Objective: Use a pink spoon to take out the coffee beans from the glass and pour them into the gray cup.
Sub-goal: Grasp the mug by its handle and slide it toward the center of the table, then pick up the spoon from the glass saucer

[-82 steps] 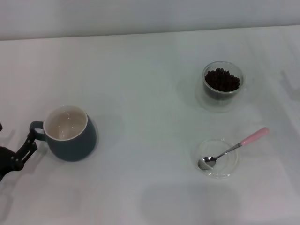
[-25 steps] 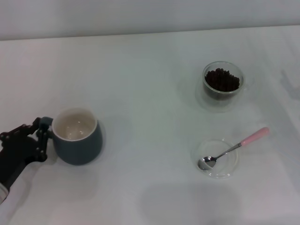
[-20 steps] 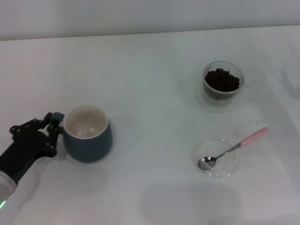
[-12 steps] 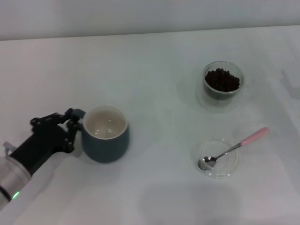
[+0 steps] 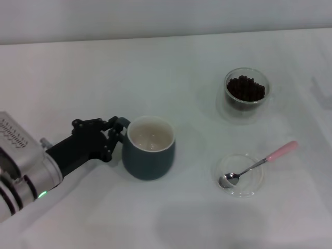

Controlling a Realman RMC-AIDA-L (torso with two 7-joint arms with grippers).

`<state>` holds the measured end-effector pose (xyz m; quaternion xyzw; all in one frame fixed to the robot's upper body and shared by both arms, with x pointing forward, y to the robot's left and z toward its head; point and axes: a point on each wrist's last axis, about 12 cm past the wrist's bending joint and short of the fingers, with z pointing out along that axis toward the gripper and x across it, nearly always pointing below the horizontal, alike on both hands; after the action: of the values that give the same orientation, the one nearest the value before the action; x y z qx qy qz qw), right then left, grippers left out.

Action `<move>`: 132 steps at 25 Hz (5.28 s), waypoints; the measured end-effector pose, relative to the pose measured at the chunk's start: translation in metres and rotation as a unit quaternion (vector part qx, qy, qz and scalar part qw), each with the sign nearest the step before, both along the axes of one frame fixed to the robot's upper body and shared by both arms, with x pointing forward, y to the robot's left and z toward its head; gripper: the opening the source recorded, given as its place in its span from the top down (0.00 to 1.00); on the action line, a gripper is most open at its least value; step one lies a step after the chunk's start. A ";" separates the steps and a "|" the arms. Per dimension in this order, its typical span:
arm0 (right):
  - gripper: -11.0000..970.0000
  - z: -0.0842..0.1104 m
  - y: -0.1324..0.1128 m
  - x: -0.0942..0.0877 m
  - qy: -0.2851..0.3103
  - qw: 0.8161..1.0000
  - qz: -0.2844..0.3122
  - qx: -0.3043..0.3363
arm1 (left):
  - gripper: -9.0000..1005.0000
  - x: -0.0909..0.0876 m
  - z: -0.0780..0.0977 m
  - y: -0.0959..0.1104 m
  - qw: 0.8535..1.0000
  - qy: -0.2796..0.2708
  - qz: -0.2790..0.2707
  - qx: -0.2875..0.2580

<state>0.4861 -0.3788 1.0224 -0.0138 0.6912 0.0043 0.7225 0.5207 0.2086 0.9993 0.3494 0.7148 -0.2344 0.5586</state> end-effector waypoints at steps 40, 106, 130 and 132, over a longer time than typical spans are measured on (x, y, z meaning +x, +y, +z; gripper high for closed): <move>0.10 -0.001 -0.009 -0.006 0.007 1.000 -0.014 -0.007 | 0.56 -0.028 -0.005 0.020 1.000 -0.021 0.000 -0.023; 0.14 -0.043 0.040 -0.093 0.244 0.836 0.168 0.462 | 0.20 -0.069 0.003 0.096 0.974 -0.120 0.181 -0.056; 0.46 -0.042 0.048 -0.089 0.236 0.836 0.180 0.461 | 0.20 -0.070 0.004 0.096 0.974 -0.127 0.180 -0.058; 0.46 -0.042 0.048 -0.089 0.237 0.837 0.179 0.460 | 0.20 -0.070 0.004 0.096 0.974 -0.127 0.180 -0.058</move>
<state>0.3975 -0.3311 0.9800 0.1983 0.7453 0.4543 0.4458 0.4502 0.3043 1.0037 0.2093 0.6744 -0.1246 0.6970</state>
